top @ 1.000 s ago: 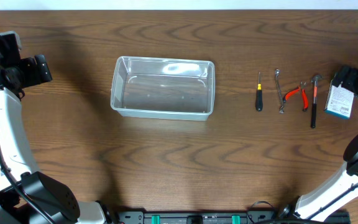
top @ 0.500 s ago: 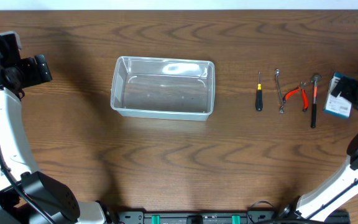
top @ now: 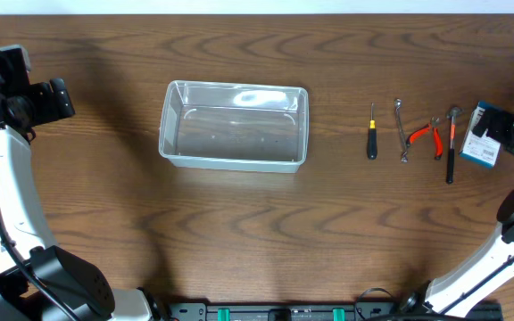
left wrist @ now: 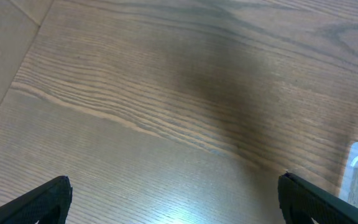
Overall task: Pack container
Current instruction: 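Lower the right gripper onto the white boxed package and grasp it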
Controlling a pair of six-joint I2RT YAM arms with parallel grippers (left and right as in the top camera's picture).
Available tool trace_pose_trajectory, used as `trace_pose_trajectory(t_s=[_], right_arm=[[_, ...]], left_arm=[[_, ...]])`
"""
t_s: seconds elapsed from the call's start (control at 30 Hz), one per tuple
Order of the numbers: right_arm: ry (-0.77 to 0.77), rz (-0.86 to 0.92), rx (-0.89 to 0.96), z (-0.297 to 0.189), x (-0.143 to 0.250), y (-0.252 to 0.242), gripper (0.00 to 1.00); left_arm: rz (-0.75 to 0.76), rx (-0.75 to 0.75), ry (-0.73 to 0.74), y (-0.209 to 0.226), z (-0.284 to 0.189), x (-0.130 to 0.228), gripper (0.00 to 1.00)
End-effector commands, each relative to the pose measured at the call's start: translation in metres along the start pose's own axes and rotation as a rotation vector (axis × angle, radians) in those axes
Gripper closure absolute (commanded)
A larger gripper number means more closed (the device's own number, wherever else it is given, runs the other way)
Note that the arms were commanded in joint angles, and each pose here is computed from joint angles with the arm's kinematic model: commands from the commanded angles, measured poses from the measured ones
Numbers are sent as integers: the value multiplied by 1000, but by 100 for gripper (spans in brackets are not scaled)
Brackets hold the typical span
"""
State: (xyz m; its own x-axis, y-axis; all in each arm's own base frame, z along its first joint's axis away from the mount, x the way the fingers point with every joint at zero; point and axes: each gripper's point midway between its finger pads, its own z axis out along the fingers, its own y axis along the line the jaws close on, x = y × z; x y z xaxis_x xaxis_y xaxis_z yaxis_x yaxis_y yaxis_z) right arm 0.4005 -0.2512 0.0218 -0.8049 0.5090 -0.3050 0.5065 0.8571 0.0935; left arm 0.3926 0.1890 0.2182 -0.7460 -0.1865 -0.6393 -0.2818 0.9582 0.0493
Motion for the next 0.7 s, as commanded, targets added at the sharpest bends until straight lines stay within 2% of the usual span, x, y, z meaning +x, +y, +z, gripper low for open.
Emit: trace_pose_trajectory(t_s=[0.0,0.37,0.67], right_arm=[[-76,-46,-20,-29,-16,11,1],[-48,-40,-25,-24,-10,14,1],[30,-4,-30,9,7,14,1]], left_arm=[[-8,3,-1,1,1,-1,2],[-8,3,-1,1,1,-1,2],[-8,3,-1,1,1,-1,2]])
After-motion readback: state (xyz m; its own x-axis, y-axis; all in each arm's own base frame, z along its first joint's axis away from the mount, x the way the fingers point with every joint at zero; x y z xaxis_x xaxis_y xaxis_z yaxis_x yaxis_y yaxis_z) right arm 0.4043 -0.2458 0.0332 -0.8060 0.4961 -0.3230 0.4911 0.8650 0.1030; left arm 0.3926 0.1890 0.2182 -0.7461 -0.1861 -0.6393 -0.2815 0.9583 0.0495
